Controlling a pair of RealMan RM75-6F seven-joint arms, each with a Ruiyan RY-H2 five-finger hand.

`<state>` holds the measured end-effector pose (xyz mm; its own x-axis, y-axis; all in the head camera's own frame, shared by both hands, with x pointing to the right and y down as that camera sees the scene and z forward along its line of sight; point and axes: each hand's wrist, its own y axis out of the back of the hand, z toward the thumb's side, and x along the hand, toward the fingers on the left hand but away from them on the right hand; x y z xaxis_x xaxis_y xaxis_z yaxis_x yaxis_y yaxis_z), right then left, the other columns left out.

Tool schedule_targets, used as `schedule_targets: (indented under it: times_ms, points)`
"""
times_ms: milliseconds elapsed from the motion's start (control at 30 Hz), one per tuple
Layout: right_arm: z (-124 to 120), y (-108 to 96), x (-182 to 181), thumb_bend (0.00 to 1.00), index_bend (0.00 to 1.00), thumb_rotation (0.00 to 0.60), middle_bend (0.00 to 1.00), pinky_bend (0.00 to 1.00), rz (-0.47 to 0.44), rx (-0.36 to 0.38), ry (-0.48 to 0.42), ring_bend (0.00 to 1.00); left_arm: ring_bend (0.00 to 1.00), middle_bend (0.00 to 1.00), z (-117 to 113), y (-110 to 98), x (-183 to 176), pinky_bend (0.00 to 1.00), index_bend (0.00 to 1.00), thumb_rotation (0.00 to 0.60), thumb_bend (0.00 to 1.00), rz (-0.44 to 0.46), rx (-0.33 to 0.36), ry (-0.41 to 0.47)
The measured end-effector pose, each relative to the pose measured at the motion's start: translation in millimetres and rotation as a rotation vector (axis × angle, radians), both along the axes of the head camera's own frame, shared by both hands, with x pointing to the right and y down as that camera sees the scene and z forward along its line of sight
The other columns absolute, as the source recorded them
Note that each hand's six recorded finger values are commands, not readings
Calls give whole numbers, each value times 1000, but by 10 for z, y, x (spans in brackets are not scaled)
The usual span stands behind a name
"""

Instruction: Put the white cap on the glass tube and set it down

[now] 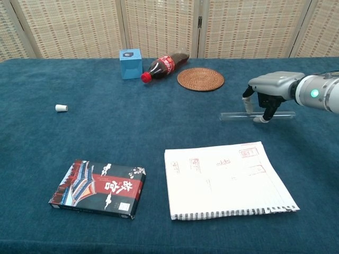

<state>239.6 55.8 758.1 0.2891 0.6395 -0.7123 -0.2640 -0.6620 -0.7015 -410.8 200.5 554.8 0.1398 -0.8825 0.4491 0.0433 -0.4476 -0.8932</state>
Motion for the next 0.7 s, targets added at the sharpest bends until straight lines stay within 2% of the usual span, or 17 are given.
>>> schedule_targets:
  times_ms: [167,300,367,467,567,700]
  points:
    - [-171,-80,-4,580,840,600,1000,1000,4,46,-40,1000,52,79,-27,-138,17,0,179,600,383,16,13,9]
    - [-365,-142,17,590,862,600,1000,1000,3,86,-70,1000,172,132,-33,-289,42,16,195,600,383,46,30,7]
    - [-493,-175,44,592,867,600,1000,1000,4,110,-84,1000,231,178,-25,-378,49,109,208,600,383,63,35,3]
    - [-701,-214,105,592,868,600,1000,1000,10,145,-103,1000,362,289,-10,-527,66,364,240,600,383,90,44,-3]
    - [-930,-243,199,596,868,600,1000,1000,19,182,-114,1000,463,386,26,-669,86,507,258,600,383,119,48,-12]
    - [-1234,-257,359,599,869,600,1000,1000,27,230,-110,1000,632,607,135,-790,137,712,261,600,383,163,12,-25]
